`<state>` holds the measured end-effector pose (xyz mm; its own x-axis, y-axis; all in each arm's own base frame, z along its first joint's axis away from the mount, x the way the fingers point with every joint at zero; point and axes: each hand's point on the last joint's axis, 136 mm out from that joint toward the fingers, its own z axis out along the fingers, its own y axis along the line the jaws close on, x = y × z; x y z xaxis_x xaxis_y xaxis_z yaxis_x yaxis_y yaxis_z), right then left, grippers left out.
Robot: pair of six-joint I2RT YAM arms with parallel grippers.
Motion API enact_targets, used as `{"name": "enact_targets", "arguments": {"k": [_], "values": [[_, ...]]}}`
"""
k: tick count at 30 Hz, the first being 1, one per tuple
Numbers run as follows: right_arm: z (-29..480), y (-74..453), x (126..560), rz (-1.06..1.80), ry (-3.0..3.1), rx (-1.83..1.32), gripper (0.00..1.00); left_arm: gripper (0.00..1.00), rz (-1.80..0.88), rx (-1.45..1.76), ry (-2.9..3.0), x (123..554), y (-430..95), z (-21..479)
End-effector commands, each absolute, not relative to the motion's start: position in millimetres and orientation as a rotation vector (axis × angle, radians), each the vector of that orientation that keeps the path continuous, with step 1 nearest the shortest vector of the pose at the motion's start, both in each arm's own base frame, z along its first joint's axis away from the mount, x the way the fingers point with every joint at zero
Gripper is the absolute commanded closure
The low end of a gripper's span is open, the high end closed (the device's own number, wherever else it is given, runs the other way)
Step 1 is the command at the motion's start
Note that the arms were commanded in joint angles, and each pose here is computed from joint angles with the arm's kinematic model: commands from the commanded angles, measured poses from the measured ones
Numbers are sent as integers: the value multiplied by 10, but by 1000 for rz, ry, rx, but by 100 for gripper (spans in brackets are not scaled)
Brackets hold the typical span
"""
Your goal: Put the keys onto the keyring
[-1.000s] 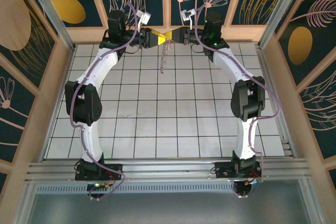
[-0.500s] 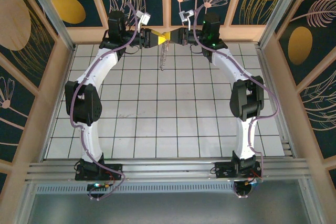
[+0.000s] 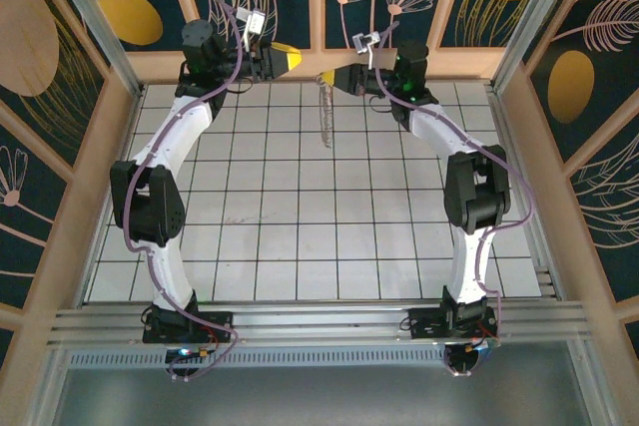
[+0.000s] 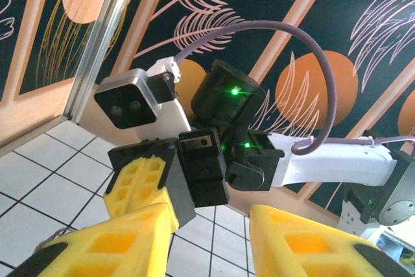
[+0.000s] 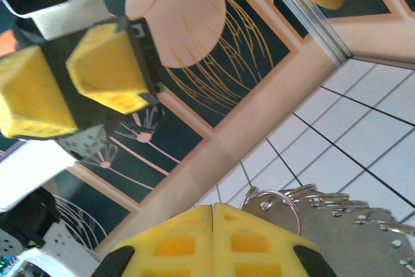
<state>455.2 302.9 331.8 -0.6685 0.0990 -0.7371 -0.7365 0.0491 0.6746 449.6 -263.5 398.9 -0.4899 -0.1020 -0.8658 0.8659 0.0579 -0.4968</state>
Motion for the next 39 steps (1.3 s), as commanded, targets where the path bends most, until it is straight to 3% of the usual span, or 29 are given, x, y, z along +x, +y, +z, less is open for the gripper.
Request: {"name": "enact_targets", "arguments": {"k": [1, 39], "values": [[3851, 2915, 4298, 1694, 1500, -729, 100, 62, -1575, 833, 1517, 4348, -2637, 4077], [4025, 3087, 4288, 1759, 1421, -732, 100, 63, -1676, 940, 1573, 4244, -2966, 3734]]}}
